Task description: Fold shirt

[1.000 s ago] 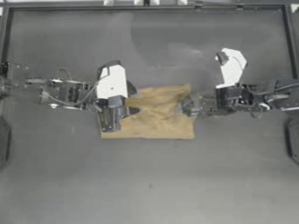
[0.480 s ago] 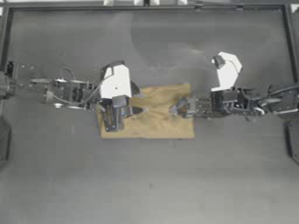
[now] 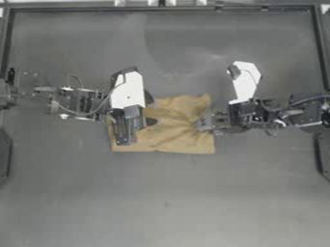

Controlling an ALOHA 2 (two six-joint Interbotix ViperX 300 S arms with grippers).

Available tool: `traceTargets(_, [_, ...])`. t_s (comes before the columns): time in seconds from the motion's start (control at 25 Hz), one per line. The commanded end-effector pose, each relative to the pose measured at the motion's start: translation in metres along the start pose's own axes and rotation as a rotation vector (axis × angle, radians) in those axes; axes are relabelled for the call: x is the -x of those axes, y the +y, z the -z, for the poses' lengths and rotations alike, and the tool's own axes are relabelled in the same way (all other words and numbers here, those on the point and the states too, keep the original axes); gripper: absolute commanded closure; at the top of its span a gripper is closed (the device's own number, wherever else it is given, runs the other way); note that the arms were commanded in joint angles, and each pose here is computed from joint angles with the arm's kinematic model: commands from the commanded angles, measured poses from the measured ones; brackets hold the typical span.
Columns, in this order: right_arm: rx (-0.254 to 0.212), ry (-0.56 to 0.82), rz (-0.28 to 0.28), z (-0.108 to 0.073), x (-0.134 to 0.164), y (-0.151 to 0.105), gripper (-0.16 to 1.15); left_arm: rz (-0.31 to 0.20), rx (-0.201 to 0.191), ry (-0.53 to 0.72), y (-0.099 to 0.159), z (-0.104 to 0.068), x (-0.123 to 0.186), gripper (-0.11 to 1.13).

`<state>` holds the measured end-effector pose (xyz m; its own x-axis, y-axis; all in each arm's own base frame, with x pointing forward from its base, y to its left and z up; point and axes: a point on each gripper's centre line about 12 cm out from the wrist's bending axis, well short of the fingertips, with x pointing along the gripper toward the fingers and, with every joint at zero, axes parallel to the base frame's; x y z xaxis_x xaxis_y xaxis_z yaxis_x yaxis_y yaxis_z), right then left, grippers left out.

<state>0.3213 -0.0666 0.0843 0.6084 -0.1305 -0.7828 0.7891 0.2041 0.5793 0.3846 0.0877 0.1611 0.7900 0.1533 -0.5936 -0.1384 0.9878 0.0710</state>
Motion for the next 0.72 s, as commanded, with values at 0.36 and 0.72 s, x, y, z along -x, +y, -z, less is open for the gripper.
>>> traceTargets(0.36, [0.075,0.026,0.014,0.002,0.002,0.016,0.94,0.032,-0.017,0.025,-0.012,0.003,-0.032,0.24])
traceTargets(0.72, [0.087,0.029,0.002,0.004,0.004,0.019,0.94,0.039,-0.046,0.086,-0.013,0.019,-0.057,0.42])
